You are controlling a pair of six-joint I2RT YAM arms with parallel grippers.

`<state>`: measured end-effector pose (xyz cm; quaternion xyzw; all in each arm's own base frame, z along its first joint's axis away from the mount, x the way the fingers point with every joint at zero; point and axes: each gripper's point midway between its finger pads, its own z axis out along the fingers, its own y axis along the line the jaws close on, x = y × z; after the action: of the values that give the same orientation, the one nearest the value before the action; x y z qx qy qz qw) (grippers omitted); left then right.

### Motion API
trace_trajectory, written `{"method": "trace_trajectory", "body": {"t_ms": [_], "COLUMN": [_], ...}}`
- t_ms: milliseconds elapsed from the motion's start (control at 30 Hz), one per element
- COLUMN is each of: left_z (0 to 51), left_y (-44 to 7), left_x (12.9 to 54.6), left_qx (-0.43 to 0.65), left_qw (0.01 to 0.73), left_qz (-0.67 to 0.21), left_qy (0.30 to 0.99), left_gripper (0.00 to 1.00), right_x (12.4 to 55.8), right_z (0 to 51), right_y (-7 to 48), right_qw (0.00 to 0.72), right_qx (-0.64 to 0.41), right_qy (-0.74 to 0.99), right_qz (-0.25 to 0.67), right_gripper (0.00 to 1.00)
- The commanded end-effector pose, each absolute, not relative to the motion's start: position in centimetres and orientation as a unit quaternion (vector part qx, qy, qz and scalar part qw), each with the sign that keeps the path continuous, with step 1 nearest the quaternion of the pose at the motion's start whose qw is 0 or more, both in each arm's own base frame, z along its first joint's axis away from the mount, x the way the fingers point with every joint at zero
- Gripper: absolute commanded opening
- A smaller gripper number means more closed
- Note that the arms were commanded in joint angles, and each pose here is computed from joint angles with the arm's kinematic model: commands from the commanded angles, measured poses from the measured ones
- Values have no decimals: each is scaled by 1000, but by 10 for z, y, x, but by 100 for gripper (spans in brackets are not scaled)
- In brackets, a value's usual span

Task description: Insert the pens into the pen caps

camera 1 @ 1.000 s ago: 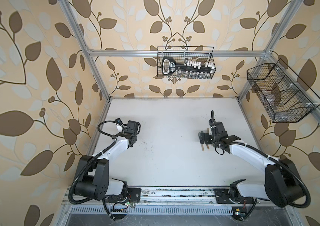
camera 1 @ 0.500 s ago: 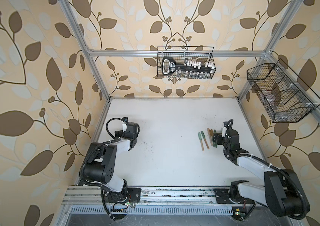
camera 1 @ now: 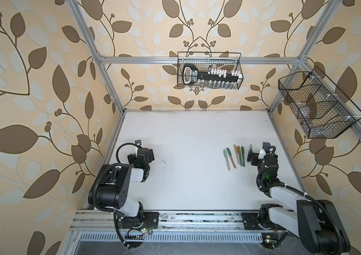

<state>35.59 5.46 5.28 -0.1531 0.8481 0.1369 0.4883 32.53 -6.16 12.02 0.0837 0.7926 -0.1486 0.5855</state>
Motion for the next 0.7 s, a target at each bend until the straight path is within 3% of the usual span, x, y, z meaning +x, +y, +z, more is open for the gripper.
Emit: {"method": "trace_trajectory", "body": {"t_ms": [0, 333, 433, 533, 667], "left_z": [84, 83, 83, 83, 83], "left_y": [54, 54, 54, 54, 54], "left_x": [374, 373, 373, 373, 373], "left_qx": [-159, -160, -160, -160, -160], "left_qw": [548, 542, 543, 542, 543], "left_qz": [117, 117, 116, 116, 116], "left_qy": [813, 817, 816, 816, 816], "left_gripper": [99, 99, 99, 99, 99], "right_x": [330, 333, 344, 352, 355], "right_z": [141, 142, 140, 132, 122], "right_y": [-67, -63, -55, -49, 2], "right_qw": [616, 613, 624, 622, 620], "right_qx": [101, 108, 117, 94, -16], "right_qy": [765, 779, 771, 777, 784], "right_qz": [-156, -75, 47, 27, -26], "right_gripper": [100, 100, 100, 100, 100]}}
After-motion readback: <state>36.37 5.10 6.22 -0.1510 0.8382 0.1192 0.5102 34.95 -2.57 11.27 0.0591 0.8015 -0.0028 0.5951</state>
